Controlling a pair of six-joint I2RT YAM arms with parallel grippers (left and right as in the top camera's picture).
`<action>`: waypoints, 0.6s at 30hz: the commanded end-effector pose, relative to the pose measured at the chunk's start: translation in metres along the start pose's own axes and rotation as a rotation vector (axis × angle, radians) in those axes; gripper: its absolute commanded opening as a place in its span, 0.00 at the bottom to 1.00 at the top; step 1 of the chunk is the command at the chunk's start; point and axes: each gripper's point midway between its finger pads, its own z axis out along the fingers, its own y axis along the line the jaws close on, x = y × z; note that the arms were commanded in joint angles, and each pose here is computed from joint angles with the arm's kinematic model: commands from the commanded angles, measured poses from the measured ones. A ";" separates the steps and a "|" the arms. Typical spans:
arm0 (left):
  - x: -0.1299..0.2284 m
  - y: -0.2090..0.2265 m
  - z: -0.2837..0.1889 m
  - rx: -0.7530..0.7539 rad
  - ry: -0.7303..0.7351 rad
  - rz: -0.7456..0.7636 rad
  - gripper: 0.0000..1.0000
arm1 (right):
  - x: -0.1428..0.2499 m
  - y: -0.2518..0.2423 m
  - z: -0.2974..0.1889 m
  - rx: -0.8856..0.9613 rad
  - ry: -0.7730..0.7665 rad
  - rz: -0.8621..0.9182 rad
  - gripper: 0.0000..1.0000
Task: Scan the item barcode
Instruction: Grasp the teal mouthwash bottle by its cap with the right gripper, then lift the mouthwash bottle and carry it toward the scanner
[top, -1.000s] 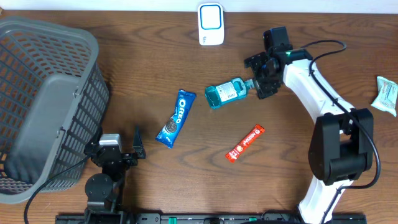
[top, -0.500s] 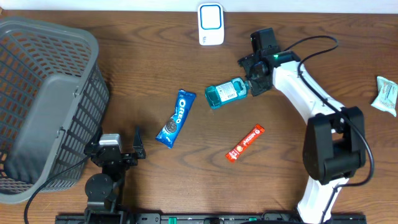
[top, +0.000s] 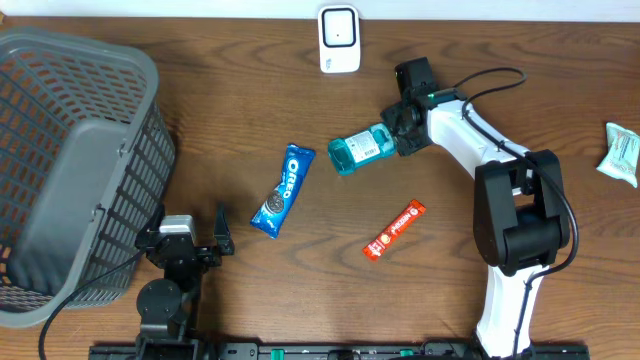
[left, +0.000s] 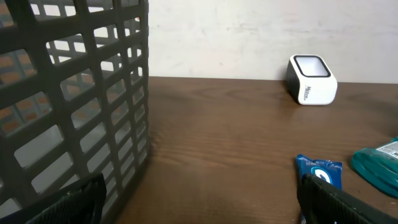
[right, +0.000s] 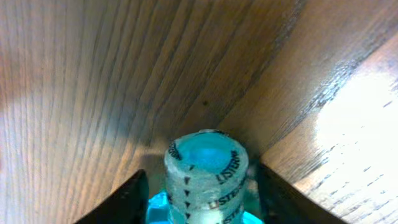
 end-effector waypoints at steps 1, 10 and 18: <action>0.018 0.004 0.001 -0.022 0.055 0.019 0.98 | -0.002 -0.001 0.003 0.004 -0.016 -0.088 0.38; 0.018 0.004 0.001 -0.022 0.055 0.018 0.98 | -0.013 0.039 -0.028 -0.121 -0.073 -0.429 0.23; 0.018 0.004 0.001 -0.022 0.055 0.018 0.98 | -0.015 0.070 -0.095 -0.246 -0.146 -0.613 0.26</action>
